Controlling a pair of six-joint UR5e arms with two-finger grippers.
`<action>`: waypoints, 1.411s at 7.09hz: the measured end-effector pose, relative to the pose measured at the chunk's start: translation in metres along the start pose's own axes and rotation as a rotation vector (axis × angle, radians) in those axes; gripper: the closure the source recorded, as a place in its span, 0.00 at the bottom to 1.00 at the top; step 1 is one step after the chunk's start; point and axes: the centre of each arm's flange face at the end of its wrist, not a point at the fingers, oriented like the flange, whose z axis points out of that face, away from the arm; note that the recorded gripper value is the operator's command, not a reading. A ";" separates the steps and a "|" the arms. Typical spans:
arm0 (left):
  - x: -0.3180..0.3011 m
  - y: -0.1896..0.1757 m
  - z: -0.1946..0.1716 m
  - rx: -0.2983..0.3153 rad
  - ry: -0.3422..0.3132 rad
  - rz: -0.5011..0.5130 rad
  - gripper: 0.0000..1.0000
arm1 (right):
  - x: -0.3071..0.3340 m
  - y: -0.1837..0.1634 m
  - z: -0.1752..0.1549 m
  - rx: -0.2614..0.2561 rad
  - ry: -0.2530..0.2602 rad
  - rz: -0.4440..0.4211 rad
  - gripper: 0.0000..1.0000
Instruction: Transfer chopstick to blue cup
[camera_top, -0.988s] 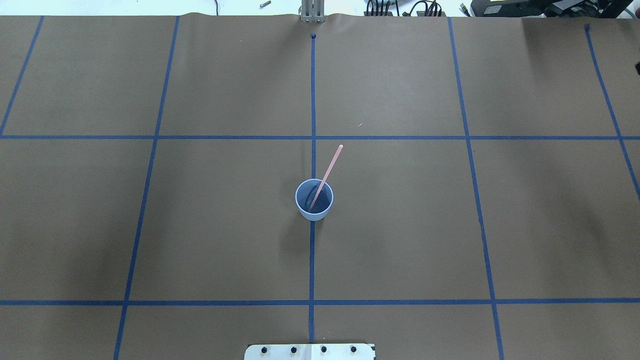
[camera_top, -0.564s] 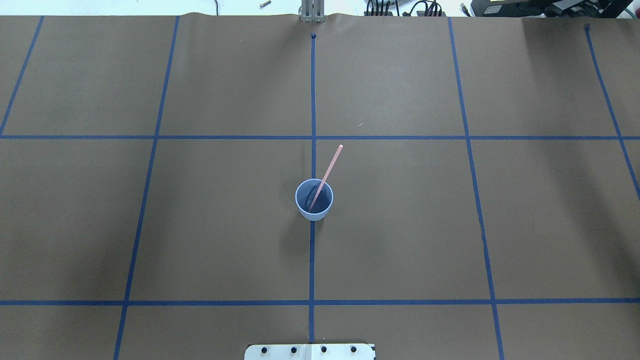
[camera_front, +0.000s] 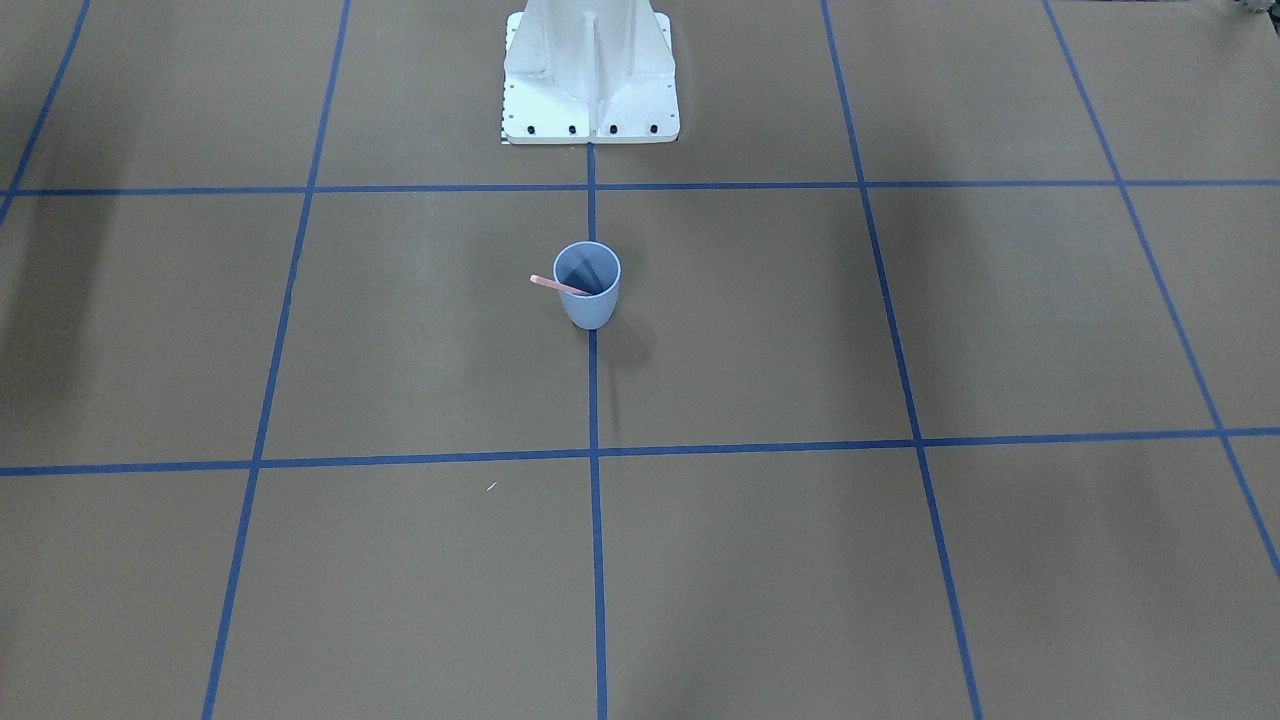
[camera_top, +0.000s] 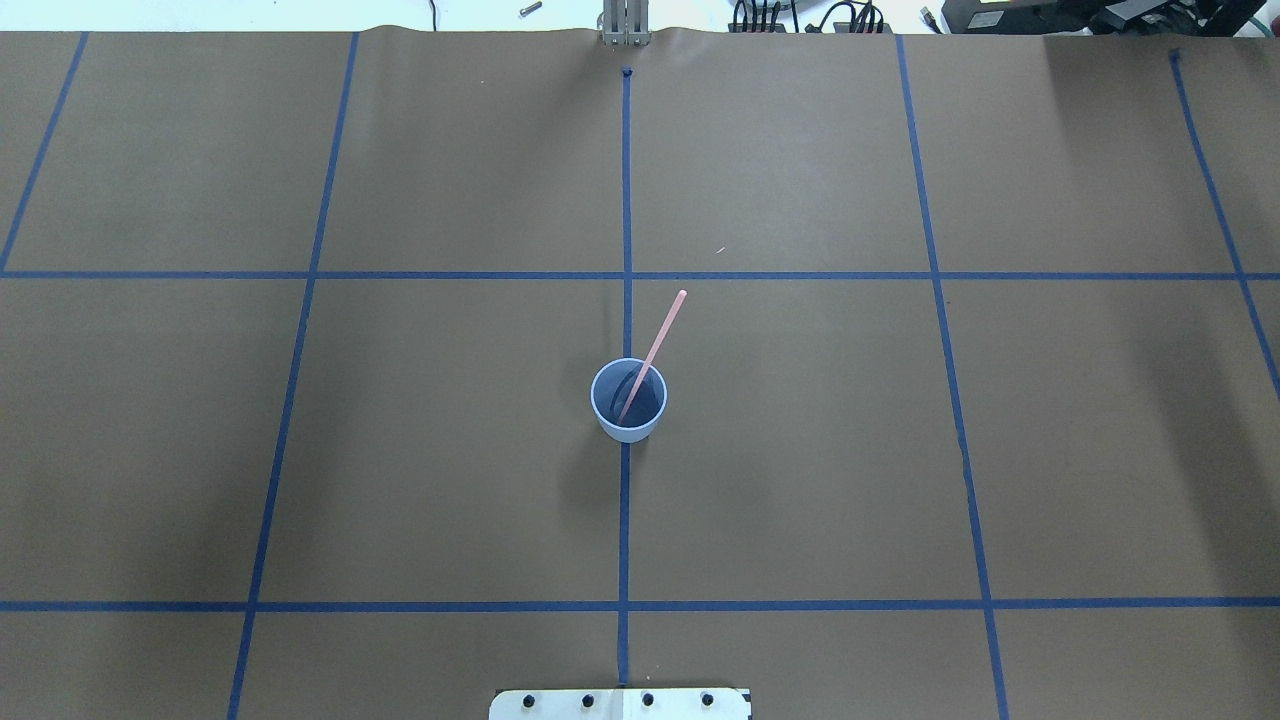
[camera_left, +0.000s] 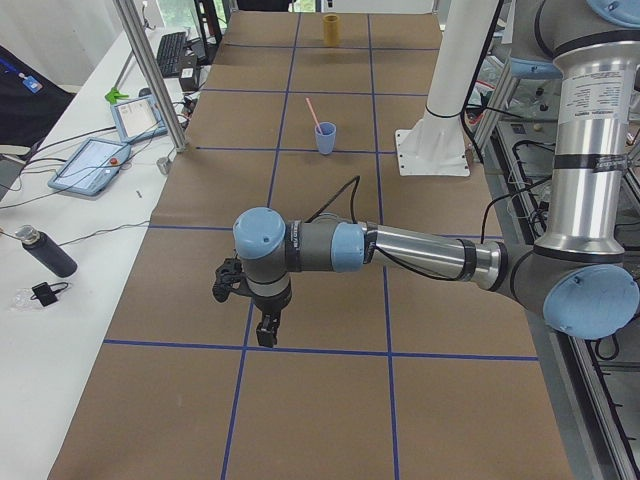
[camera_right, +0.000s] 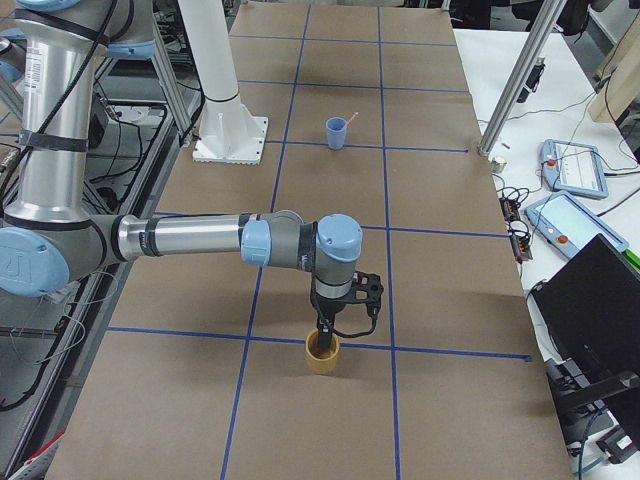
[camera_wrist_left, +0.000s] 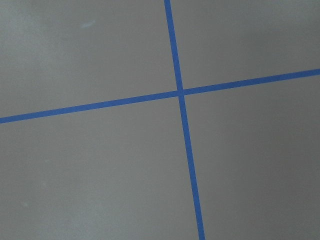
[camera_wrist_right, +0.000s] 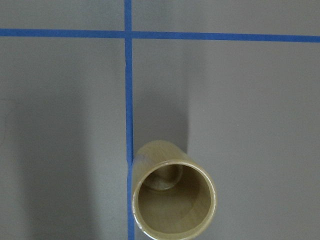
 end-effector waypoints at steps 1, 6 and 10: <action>0.000 0.000 0.000 0.000 0.000 0.000 0.02 | 0.003 0.003 0.004 0.016 -0.001 -0.013 0.00; 0.000 0.000 0.000 0.001 0.000 0.001 0.02 | 0.007 0.011 0.009 0.018 -0.004 -0.011 0.00; 0.001 0.000 -0.001 0.002 0.000 0.002 0.02 | 0.008 0.012 0.011 0.015 -0.005 -0.007 0.00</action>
